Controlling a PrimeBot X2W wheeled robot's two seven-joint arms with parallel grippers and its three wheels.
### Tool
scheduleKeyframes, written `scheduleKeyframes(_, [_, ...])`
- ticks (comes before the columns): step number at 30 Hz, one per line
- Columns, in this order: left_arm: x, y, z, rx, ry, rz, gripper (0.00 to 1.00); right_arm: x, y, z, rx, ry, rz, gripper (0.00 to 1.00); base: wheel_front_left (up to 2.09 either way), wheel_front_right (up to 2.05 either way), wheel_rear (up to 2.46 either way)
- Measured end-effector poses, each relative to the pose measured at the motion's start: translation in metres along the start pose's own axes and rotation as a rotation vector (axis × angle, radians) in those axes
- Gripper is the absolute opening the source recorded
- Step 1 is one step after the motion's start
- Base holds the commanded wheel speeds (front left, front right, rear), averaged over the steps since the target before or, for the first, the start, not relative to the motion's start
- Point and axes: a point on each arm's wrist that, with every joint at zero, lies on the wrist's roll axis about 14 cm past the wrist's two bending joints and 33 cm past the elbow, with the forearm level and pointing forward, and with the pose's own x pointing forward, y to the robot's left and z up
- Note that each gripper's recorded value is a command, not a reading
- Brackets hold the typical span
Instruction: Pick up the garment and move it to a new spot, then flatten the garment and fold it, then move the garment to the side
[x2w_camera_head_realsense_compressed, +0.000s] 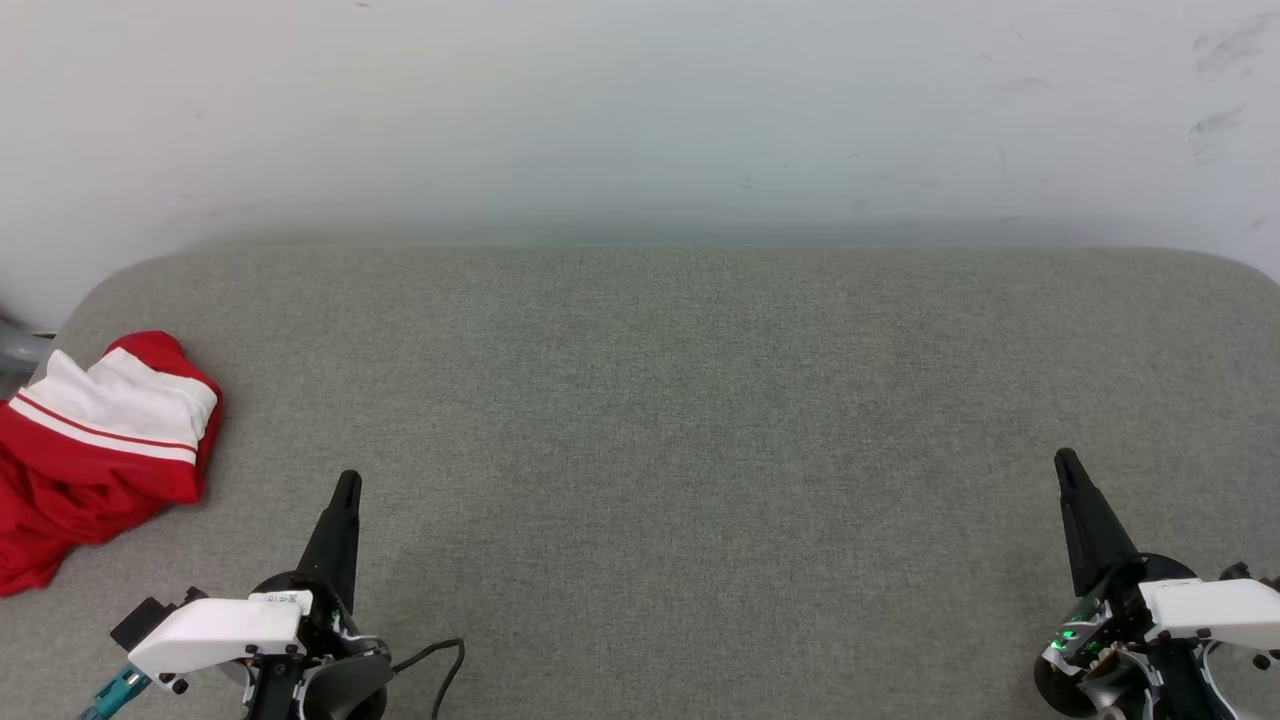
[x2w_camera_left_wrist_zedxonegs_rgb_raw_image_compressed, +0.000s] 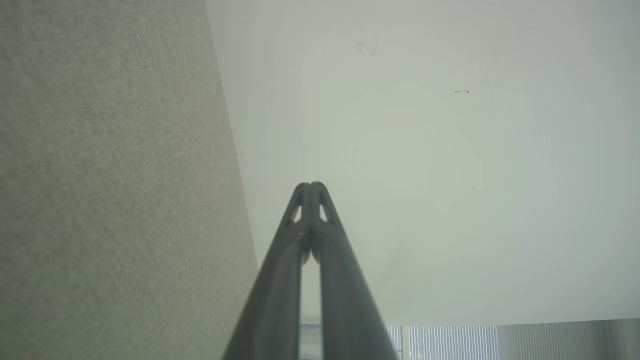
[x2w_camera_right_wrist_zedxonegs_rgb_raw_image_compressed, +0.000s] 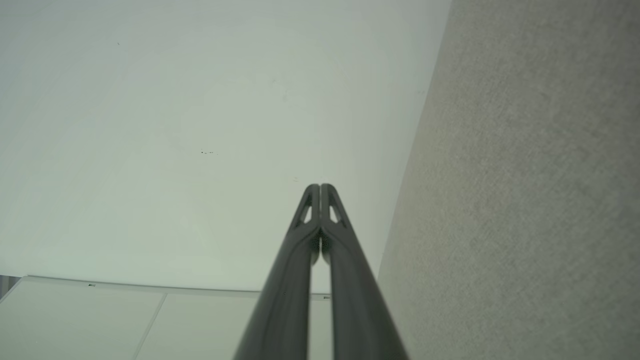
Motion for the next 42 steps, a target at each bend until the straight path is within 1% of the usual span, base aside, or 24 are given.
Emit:
scheduleKeyframes(6, [0.0,0.0,0.0,0.0,0.0,0.0,0.0,0.0,0.0,0.0,0.0,0.0,0.0,0.0,0.0,0.0,0.0])
scheduleKeyframes(7, [0.0,0.0,0.0,0.0,0.0,0.0,1.0,0.0,0.0,0.0,0.0,0.0,0.0,1.0,0.0,0.0,0.0])
scheduleKeyframes(9, [-0.002,0.006,-0.001,-0.002,0.001,0.017,1.0,-0.002,-0.006,0.0,0.001,-0.001,-0.017,1.0,0.0,0.0,0.0])
scheduleKeyframes(14, [-0.015,0.033,-0.001,-0.01,-0.003,0.098,1.0,-0.016,-0.034,0.002,0.006,-0.009,-0.102,1.0,0.0,0.0,0.0])
scheduleKeyframes(21, [-0.014,0.029,0.003,0.014,-0.035,0.085,1.0,-0.016,-0.033,0.003,-0.025,-0.03,-0.1,1.0,0.0,0.0,0.0])
scheduleKeyframes(28, [-0.013,0.022,0.013,0.124,-0.072,0.072,1.0,-0.013,-0.024,0.006,-0.146,-0.045,-0.076,1.0,0.0,0.0,0.0])
scheduleKeyframes(33, [-0.012,0.015,0.017,0.233,-0.087,0.071,1.0,-0.011,-0.015,0.008,-0.251,-0.054,-0.053,1.0,0.0,0.0,0.0])
scheduleKeyframes(42, [-0.009,0.007,0.011,0.457,-0.084,0.094,1.0,-0.008,0.001,0.005,-0.473,-0.054,-0.009,1.0,0.0,0.0,0.0])
